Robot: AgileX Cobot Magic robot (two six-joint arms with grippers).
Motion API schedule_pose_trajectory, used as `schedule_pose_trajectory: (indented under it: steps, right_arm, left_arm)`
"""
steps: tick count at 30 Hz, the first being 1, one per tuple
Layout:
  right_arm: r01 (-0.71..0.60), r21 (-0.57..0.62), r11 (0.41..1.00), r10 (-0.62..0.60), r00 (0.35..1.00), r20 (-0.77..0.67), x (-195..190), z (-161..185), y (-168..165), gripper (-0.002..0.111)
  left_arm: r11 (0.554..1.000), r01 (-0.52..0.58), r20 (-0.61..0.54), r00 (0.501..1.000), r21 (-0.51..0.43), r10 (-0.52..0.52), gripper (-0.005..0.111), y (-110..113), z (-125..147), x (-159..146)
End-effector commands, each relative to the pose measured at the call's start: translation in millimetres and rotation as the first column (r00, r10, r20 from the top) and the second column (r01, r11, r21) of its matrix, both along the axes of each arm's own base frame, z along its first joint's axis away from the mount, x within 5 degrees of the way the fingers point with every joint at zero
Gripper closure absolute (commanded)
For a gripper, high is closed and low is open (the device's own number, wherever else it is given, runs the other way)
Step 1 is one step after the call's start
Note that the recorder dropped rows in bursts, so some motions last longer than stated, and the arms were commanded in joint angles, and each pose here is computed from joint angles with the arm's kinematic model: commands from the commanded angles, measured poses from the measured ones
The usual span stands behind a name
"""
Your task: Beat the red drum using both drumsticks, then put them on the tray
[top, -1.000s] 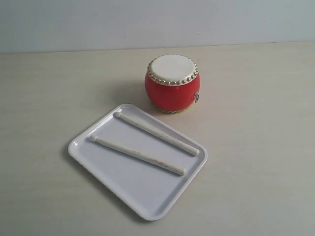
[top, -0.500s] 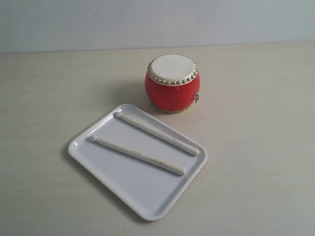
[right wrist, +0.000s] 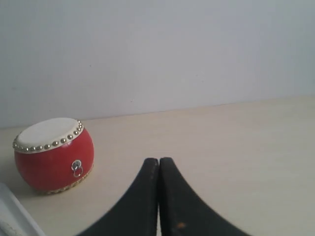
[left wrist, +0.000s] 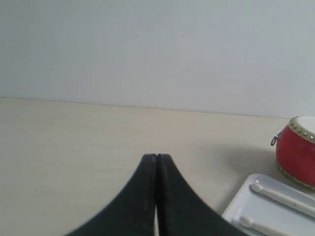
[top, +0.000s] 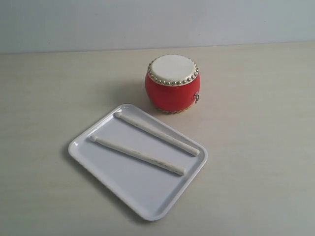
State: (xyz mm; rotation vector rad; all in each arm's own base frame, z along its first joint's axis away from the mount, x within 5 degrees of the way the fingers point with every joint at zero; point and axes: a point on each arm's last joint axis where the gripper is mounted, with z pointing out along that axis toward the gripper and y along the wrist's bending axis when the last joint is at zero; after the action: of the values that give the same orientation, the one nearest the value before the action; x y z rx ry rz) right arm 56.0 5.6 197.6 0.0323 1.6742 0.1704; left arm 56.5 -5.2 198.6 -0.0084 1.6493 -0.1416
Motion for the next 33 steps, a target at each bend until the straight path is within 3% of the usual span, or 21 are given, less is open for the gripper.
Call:
schedule_pose_trajectory:
  steps: [1,33]
  right_arm:
    - [-0.002,-0.021,1.0,0.002,1.0,-0.023,-0.5,-3.8,-0.1,0.108]
    - [-0.003,-0.003,1.0,0.003,1.0,-0.023,-0.5,-3.6,0.1,0.108]
  left_arm:
    - [1.0,-0.001,0.015,1.0,-0.005,0.001,0.107,0.1,1.1,-0.4]
    - [1.0,-0.001,0.015,1.0,-0.005,0.001,0.107,0.1,1.1,-0.4]
